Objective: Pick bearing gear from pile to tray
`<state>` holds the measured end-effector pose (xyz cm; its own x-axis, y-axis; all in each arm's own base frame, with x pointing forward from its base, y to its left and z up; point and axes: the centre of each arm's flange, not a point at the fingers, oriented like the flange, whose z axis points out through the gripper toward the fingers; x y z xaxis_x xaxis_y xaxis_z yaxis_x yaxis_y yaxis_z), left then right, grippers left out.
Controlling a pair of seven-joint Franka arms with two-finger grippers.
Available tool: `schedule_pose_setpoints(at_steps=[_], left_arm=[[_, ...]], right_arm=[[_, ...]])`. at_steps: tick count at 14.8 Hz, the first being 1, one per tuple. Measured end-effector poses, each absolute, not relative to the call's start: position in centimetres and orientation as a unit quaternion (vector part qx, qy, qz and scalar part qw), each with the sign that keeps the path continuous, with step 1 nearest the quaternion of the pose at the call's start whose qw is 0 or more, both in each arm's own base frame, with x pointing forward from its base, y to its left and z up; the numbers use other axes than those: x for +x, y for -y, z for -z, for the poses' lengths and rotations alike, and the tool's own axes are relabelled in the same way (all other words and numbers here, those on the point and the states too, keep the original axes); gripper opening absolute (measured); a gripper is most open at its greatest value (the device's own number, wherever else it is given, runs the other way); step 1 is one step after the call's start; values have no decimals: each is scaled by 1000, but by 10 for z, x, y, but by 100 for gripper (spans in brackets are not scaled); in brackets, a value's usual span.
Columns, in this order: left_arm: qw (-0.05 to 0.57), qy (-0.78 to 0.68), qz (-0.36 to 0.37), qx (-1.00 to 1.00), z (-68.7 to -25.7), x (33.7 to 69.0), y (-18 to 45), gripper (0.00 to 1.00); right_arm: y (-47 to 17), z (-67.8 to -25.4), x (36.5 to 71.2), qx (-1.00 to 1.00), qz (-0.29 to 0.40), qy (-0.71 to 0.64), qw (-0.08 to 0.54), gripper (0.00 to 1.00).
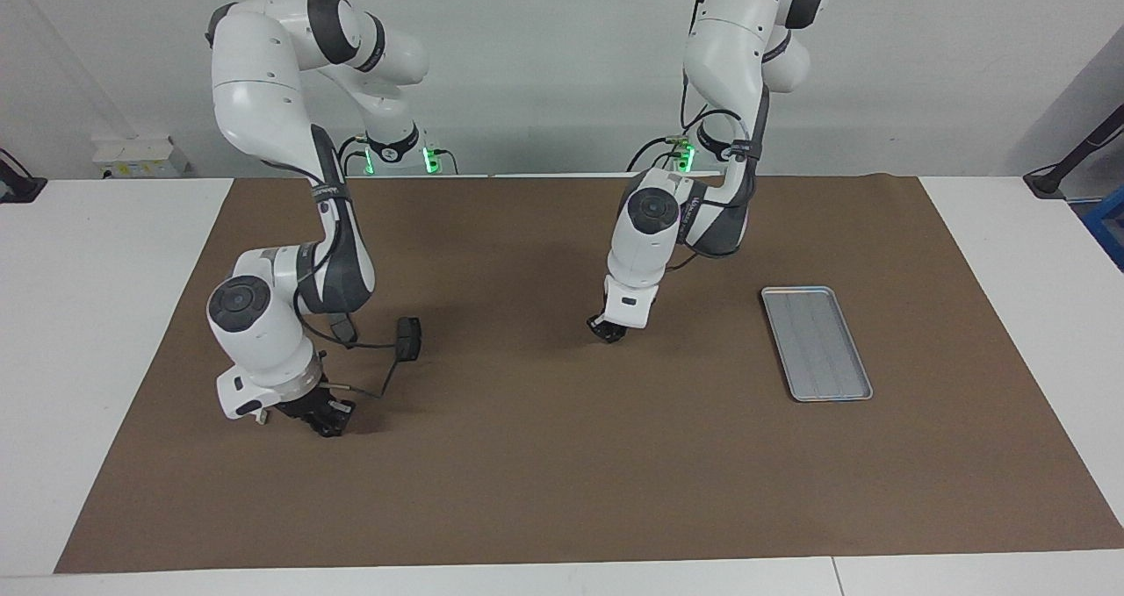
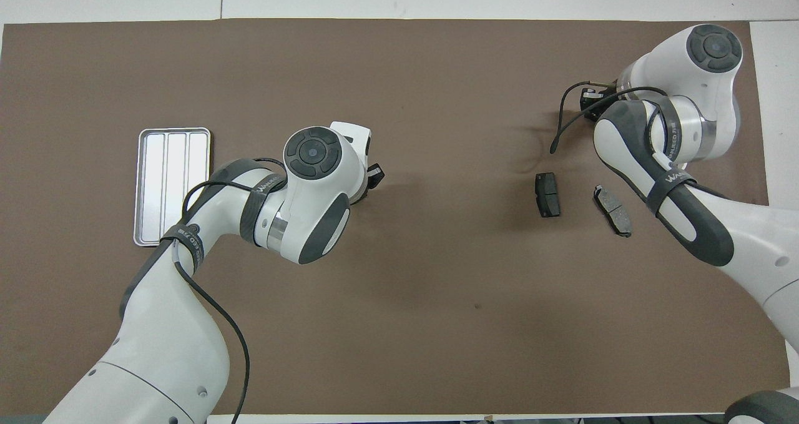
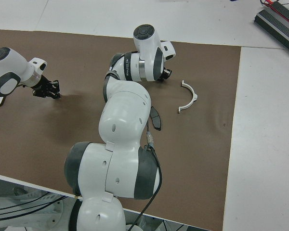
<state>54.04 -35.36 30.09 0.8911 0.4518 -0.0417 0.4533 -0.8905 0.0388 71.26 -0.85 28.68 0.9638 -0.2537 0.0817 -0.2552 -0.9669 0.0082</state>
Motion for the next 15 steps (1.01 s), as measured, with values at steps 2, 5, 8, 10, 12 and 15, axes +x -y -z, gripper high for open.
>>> schedule_pose_setpoints(at_steps=[2, 5, 8, 10, 12, 15], left_arm=[[9, -241, 24, 970, -304, 550, 336, 24], [-5, -202, 47, 978, -326, 577, 264, 24], [2, -141, 63, 988, -365, 596, 148, 24], [11, -100, 68, 993, -373, 596, 78, 24], [18, -62, 78, 995, -362, 589, 26, 24], [24, -36, 66, 997, -334, 575, -12, 24]], right_arm=[[8, -287, 713, 991, -40, 128, 9, 34], [7, -288, 712, 991, -32, 126, 13, 34], [-4, -327, 713, 992, 6, 118, 35, 34], [-41, -387, 705, 993, 35, 104, 48, 34], [-110, -452, 683, 989, 56, 128, 39, 34], [-240, -503, 638, 973, 52, 224, 26, 34]])
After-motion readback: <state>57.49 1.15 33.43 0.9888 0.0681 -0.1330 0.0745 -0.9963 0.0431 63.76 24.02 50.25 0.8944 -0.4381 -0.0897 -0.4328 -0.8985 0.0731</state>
